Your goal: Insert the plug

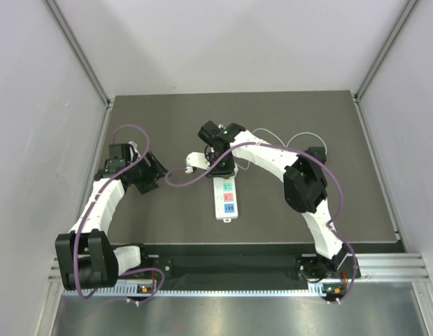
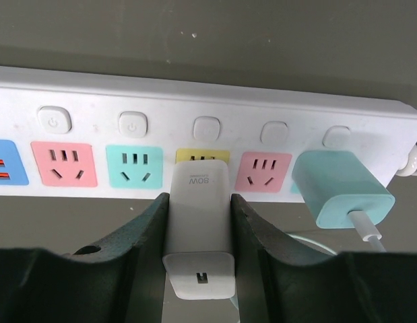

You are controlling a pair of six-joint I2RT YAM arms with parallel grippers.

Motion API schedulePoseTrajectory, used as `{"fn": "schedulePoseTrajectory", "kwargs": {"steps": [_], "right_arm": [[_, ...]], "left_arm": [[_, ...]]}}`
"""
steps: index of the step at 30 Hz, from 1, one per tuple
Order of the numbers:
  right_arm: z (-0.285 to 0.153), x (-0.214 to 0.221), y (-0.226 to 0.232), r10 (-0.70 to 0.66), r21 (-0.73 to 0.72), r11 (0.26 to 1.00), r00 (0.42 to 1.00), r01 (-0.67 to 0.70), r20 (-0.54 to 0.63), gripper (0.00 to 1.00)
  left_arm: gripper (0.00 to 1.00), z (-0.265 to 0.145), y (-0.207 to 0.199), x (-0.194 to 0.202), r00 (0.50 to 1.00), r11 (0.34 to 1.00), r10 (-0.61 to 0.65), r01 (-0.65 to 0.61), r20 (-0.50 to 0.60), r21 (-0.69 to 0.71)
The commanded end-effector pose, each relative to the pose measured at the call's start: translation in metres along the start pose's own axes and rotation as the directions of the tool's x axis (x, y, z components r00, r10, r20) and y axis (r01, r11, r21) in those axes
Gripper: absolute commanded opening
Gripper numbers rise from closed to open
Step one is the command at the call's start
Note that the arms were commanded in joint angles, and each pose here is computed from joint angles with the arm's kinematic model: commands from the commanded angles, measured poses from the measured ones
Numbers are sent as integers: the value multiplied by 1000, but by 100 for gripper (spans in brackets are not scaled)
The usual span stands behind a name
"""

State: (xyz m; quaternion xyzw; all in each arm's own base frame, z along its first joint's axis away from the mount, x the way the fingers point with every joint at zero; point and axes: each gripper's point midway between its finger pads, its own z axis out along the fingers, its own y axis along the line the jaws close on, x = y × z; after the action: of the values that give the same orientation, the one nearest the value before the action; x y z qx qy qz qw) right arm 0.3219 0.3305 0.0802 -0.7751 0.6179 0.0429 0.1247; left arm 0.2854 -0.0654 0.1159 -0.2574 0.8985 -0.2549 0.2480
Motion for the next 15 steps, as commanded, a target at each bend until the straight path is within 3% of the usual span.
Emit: {"fn": "schedulePoseTrajectory", "kwargs": {"steps": [1,15], "right_arm": [[12,6,1,31,-28,999,999,-32,-27,0],[44,8,6,105,-77,991,992,-110,-68,0]], "left_arm": [[74,-3,-4,-10,999,999,23,-24,43,22],[73,-4,-2,-11,998,1000,25,-25,54,12]]}}
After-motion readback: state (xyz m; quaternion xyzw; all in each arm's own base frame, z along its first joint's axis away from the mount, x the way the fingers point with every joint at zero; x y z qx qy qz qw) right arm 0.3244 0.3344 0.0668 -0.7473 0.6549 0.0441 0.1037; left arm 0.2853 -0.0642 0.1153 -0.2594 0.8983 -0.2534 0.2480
